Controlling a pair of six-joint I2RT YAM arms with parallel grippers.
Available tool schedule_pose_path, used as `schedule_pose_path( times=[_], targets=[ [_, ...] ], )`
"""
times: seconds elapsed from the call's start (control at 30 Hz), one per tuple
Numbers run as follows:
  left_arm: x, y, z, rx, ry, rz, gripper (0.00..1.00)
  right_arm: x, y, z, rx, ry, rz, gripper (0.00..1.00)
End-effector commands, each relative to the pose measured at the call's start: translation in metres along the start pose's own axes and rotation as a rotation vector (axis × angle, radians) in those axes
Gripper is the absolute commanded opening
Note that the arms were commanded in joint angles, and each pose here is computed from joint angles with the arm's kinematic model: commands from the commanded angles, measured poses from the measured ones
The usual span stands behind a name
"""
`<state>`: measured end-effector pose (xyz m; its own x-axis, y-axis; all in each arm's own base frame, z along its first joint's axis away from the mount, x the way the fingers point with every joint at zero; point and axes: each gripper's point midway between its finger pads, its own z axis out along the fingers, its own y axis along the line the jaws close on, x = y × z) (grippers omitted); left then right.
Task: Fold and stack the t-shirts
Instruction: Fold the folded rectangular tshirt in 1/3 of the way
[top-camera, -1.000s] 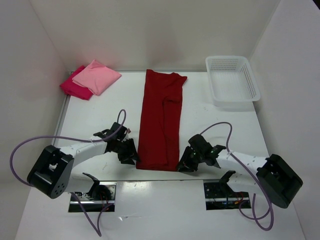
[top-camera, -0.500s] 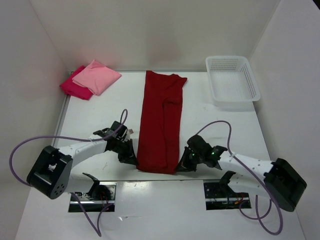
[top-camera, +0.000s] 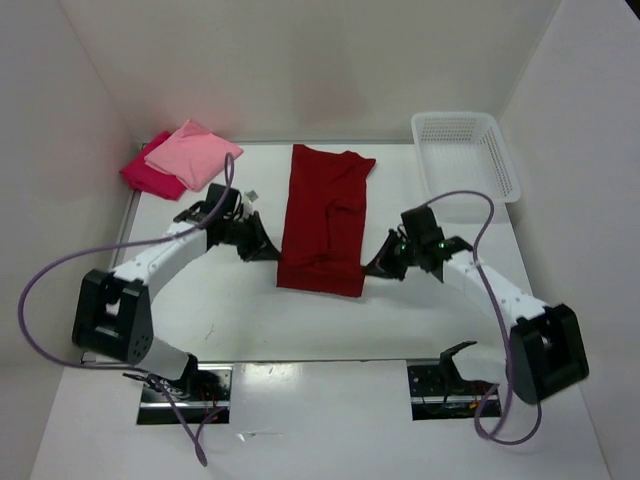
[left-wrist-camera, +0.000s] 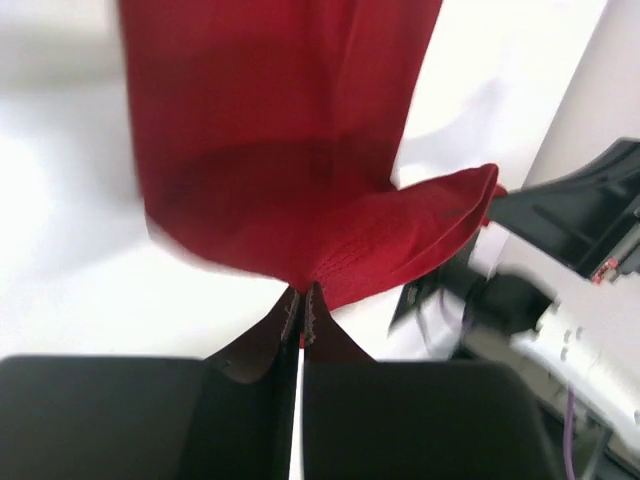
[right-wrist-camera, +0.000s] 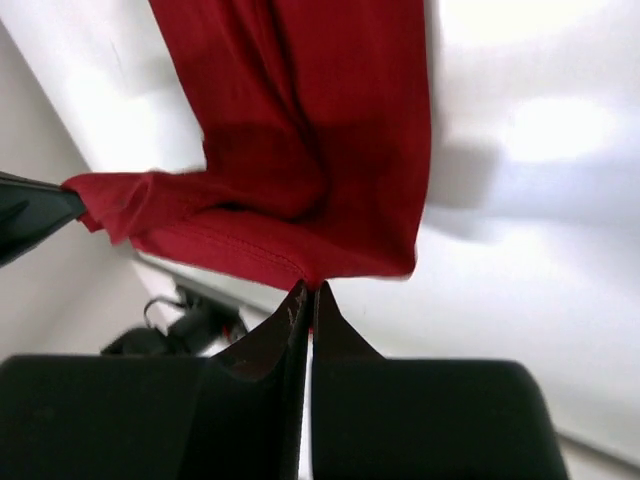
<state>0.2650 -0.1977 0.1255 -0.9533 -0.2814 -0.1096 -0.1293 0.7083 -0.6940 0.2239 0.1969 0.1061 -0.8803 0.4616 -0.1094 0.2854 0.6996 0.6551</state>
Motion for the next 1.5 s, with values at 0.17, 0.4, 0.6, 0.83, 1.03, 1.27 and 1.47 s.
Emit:
schedule_pose_path(
  times=[0.17,0.4,0.6,0.83,1.03,1.27,1.47],
  targets=[
    [-0.123,-0.025,0.052,-0.008,-0.183,0.051,0.00,-0.134,0.028,0.034,0.039,-0.128,-0.166,0.00],
    [-0.181,0.001,0.083,-0.069,-0.244,-0.017,0.00,-0.193,0.032,0.067,0.063,-0.142,-0.158,0.00],
    [-0.205,0.010,0.100,-0.077,-0.275,-0.027,0.00,-0.223,0.026,0.101,0.103,-0.155,-0.171,0.00],
    [-0.240,-0.023,0.092,0.042,-0.372,-0.002,0.10,-0.246,0.029,0.114,0.125,-0.186,-0.172,0.00],
    [-0.246,-0.048,0.050,0.097,-0.495,0.030,0.37,-0.250,0.052,0.085,0.081,-0.252,-0.202,0.40],
    [-0.186,-0.057,0.033,0.108,-0.480,0.068,0.34,-0.207,0.064,0.051,0.048,-0.265,-0.263,0.38],
    [-0.112,-0.044,0.082,0.101,-0.307,0.056,0.32,-0.129,0.077,0.096,0.047,-0.109,-0.338,0.03]
  ],
)
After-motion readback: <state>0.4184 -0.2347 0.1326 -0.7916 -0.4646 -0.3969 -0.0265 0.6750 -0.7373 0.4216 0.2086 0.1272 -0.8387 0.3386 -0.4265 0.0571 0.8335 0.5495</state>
